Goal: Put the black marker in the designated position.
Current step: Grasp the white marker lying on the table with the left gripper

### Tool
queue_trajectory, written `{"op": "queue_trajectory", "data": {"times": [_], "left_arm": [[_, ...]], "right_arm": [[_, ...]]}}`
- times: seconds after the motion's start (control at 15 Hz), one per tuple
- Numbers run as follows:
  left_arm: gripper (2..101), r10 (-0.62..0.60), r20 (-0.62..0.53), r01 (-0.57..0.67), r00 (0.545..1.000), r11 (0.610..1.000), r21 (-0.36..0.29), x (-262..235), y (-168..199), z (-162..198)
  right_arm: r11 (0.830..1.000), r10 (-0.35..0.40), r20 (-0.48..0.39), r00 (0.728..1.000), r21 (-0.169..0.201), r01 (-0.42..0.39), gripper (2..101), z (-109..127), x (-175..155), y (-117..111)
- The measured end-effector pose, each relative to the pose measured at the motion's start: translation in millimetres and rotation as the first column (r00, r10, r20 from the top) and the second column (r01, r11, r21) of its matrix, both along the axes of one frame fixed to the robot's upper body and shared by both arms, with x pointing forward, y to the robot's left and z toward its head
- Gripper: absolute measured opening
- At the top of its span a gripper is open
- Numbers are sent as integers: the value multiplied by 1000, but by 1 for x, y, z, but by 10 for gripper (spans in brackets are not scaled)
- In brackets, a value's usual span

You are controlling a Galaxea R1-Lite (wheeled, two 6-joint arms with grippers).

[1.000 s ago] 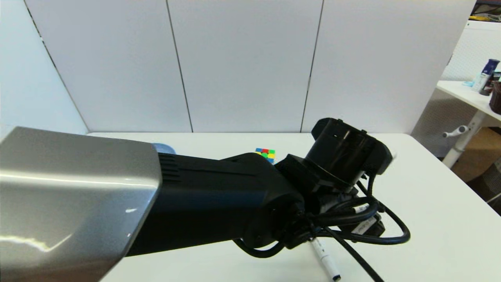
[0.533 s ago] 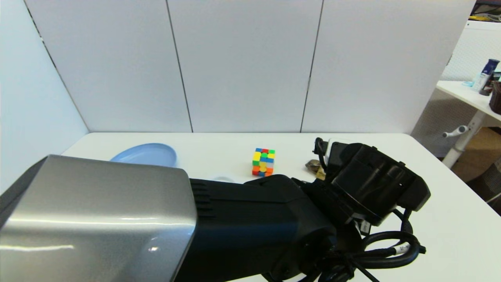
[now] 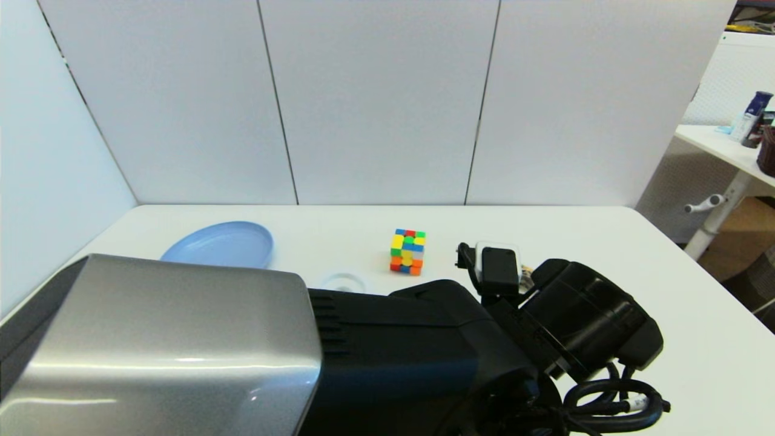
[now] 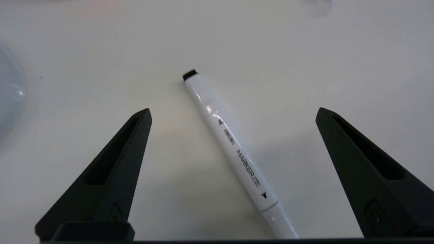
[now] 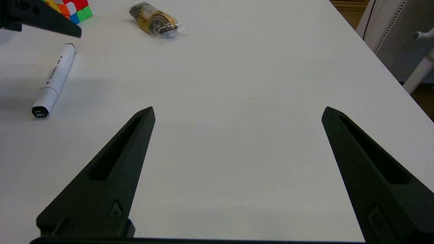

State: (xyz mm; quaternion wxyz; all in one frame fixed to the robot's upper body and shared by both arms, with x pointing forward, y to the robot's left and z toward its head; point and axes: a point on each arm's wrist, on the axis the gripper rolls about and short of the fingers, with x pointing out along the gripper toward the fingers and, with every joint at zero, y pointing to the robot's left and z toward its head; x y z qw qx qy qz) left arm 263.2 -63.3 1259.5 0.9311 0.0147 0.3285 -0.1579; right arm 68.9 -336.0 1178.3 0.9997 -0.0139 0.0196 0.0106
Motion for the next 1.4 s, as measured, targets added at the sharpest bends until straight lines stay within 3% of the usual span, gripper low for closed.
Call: {"op": "queue_trajectory", "data": {"times": [0.53,1.4], "left_arm": [[979,63,-42,-65,997,996,-68,0,-19,-18],[979,142,-51,-143,989,989,-24,2,-19,-37]], "right_arm": [[1000,0,0,1000,0,0,974,0,0,0],[1000,0,0,1000,0,0,974,0,0,0]]}}
